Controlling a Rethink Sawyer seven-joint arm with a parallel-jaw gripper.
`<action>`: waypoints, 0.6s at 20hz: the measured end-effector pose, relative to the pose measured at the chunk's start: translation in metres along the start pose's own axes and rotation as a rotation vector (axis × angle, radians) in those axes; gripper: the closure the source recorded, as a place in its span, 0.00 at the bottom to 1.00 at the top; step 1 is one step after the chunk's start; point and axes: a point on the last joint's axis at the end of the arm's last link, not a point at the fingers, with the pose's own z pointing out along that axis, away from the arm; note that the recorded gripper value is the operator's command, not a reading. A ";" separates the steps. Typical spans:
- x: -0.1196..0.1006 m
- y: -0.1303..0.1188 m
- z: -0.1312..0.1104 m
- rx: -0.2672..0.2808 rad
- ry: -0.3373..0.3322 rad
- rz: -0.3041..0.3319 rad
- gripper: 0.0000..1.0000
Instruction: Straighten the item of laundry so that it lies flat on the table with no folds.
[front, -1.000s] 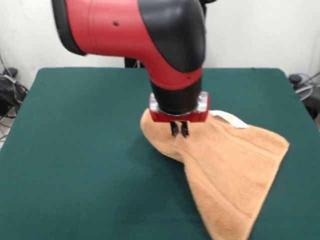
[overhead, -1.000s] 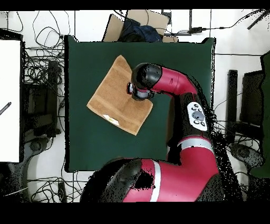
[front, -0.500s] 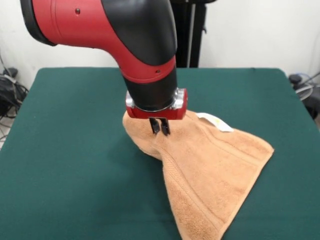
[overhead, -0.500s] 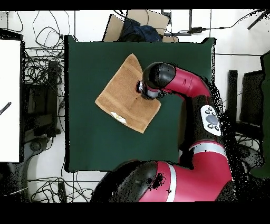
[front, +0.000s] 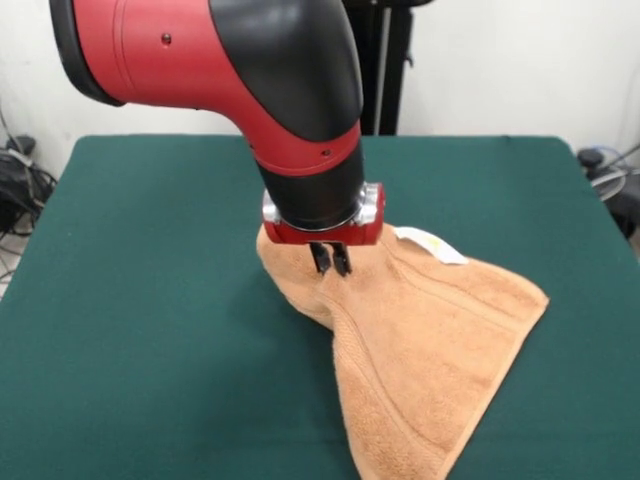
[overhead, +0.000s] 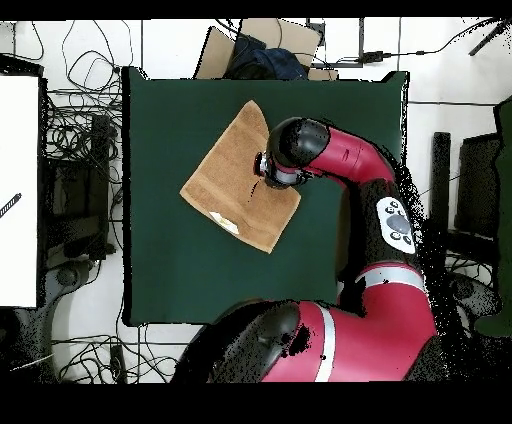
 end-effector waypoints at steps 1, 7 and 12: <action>-0.001 0.001 -0.001 -0.001 -0.002 -0.002 1.00; -0.006 -0.004 -0.008 0.035 0.000 -0.028 1.00; -0.012 -0.006 -0.016 0.051 0.002 -0.044 1.00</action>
